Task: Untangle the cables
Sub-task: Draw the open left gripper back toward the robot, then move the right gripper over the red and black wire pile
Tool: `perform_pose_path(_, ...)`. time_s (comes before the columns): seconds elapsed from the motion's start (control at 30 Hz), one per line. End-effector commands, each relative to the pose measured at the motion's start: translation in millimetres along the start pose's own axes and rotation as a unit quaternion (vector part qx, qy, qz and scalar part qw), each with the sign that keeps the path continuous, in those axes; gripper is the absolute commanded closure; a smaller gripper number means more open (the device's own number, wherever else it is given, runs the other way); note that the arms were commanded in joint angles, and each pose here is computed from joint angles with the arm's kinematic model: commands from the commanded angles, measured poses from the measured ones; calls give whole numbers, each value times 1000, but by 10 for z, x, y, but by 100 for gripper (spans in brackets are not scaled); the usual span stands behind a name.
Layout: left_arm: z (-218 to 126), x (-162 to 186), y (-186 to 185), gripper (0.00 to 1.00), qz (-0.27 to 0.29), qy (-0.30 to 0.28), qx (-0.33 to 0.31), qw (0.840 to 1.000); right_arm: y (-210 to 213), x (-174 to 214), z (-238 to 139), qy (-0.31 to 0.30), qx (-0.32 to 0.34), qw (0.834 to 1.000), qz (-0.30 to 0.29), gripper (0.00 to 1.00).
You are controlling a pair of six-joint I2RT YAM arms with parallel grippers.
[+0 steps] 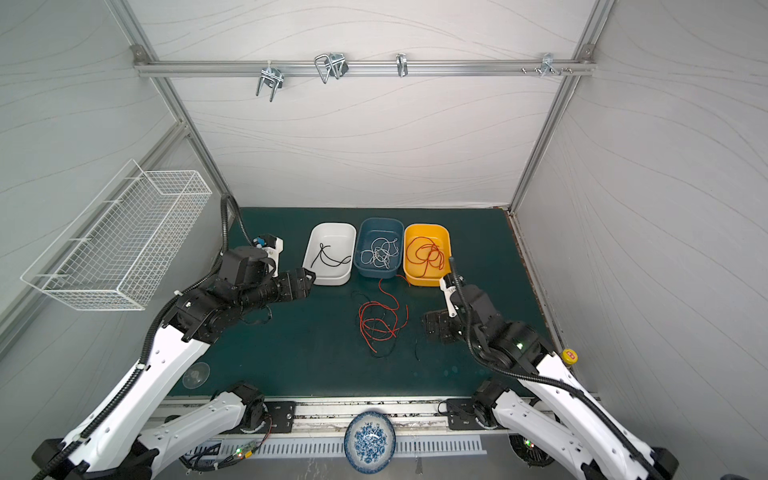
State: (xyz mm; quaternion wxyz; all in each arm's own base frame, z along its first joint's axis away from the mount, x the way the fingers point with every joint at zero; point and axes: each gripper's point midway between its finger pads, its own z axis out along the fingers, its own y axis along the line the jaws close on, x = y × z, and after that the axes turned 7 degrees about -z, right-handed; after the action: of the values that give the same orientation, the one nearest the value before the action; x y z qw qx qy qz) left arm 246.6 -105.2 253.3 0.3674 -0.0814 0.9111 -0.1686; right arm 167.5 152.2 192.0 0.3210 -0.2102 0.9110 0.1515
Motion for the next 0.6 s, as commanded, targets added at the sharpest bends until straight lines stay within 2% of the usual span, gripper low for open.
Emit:
perform_pose_path(0.0,-13,64,236,0,9,-25,-40,999,25,130,168,18,24,999,13,1)
perform_pose_path(0.13,70,258,408,0,11,-21,-57,998,135,164,342,22,26,999,-1,1)
perform_pose_path(0.27,155,351,405,0,10,-13,-46,999,192,225,519,37,23,999,0,2)
perform_pose_path(0.57,176,343,433,0,20,-8,-59,998,278,459,878,57,-1,998,10,19)
